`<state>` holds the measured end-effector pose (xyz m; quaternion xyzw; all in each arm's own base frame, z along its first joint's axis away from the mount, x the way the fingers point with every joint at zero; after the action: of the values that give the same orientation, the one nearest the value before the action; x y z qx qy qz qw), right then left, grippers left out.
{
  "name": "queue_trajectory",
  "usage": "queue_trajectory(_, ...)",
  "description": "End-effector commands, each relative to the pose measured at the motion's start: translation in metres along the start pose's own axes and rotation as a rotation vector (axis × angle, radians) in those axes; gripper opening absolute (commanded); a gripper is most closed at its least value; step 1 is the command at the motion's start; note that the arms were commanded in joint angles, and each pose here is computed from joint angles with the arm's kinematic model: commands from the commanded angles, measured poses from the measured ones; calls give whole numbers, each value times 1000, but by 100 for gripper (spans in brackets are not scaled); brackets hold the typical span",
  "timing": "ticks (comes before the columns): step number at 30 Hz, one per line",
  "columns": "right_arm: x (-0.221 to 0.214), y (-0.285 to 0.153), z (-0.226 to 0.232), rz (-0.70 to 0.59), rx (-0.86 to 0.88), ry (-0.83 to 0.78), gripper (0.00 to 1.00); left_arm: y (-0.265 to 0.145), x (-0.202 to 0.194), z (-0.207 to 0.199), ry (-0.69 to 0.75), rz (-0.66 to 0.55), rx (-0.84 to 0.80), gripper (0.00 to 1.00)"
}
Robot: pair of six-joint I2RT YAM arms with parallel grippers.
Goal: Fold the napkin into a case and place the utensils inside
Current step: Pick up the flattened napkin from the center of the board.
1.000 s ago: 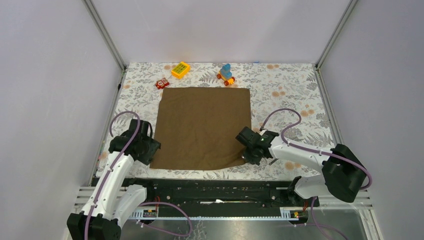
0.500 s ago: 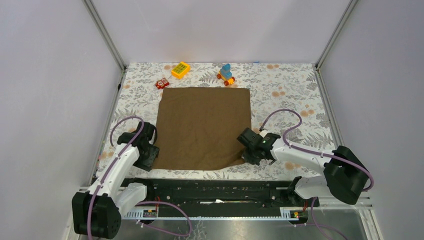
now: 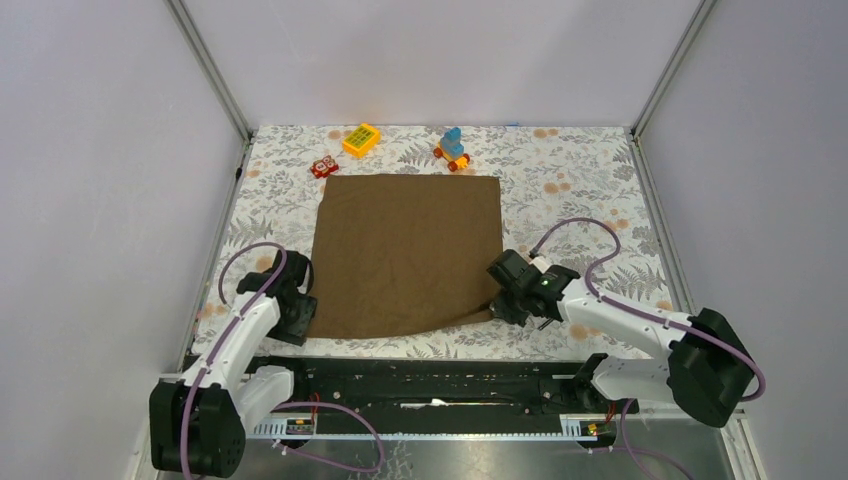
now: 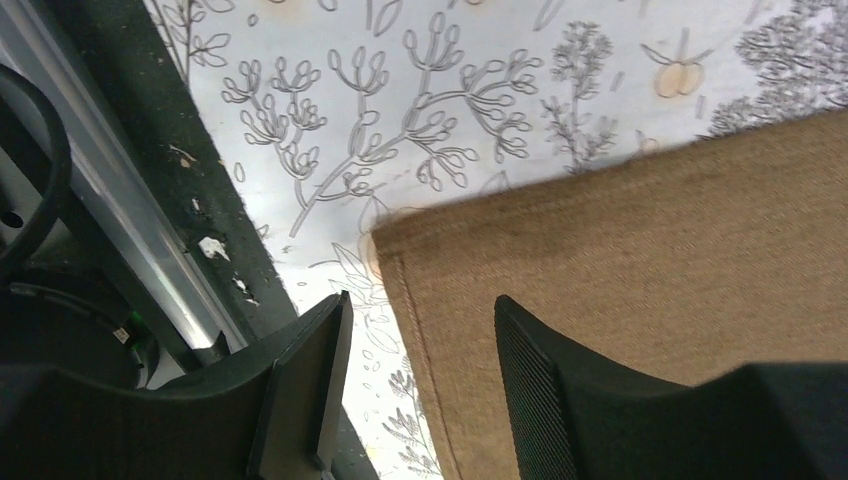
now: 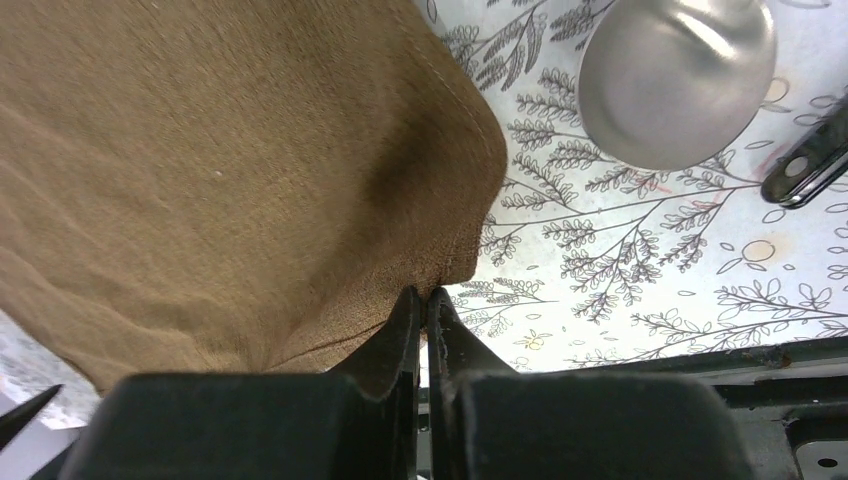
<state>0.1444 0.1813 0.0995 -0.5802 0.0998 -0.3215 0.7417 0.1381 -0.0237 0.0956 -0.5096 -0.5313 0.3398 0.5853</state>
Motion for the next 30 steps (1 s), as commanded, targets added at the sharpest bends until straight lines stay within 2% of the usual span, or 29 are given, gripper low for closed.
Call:
queue_trajectory(1, 13, -8, -7, -31, 4, 35, 0, 7, 0, -1, -60, -11, -31, 59)
queue_trajectory(12, 16, -6, -12, -20, -20, 54, 0, 21, -5, 0, -61, -1, -2, 54)
queue_trajectory(17, 16, -4, -11, -14, -30, 53, 0, 22, -5, 0, -40, -1, 23, 59)
queue_trajectory(23, 17, -4, -7, -16, -29, 57, 0, 29, -7, -2, -51, 0, 58, 58)
queue_trajectory(26, 17, -4, -7, -14, -29, 59, 0, 35, -11, -4, -58, 25, 34, 51)
queue_trajectory(28, 17, -3, -7, -13, -31, 61, 0, 42, -17, 0, -51, 49, 56, 39)
queue_trajectory(30, 17, -4, -7, -13, -34, 58, 0, 45, -19, 2, -41, 59, 72, 33)
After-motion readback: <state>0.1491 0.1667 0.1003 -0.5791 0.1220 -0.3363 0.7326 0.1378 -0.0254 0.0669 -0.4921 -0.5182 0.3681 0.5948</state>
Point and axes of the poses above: each gripper's point midway between its finger pads, its own y axis out along the fingers, its own z axis along the line the jaws close on, x = y × z, the point moved 6 cm from there along -y, back along the fingers, and after that the axes turned 2 degrees about y, right-handed, at the moved point
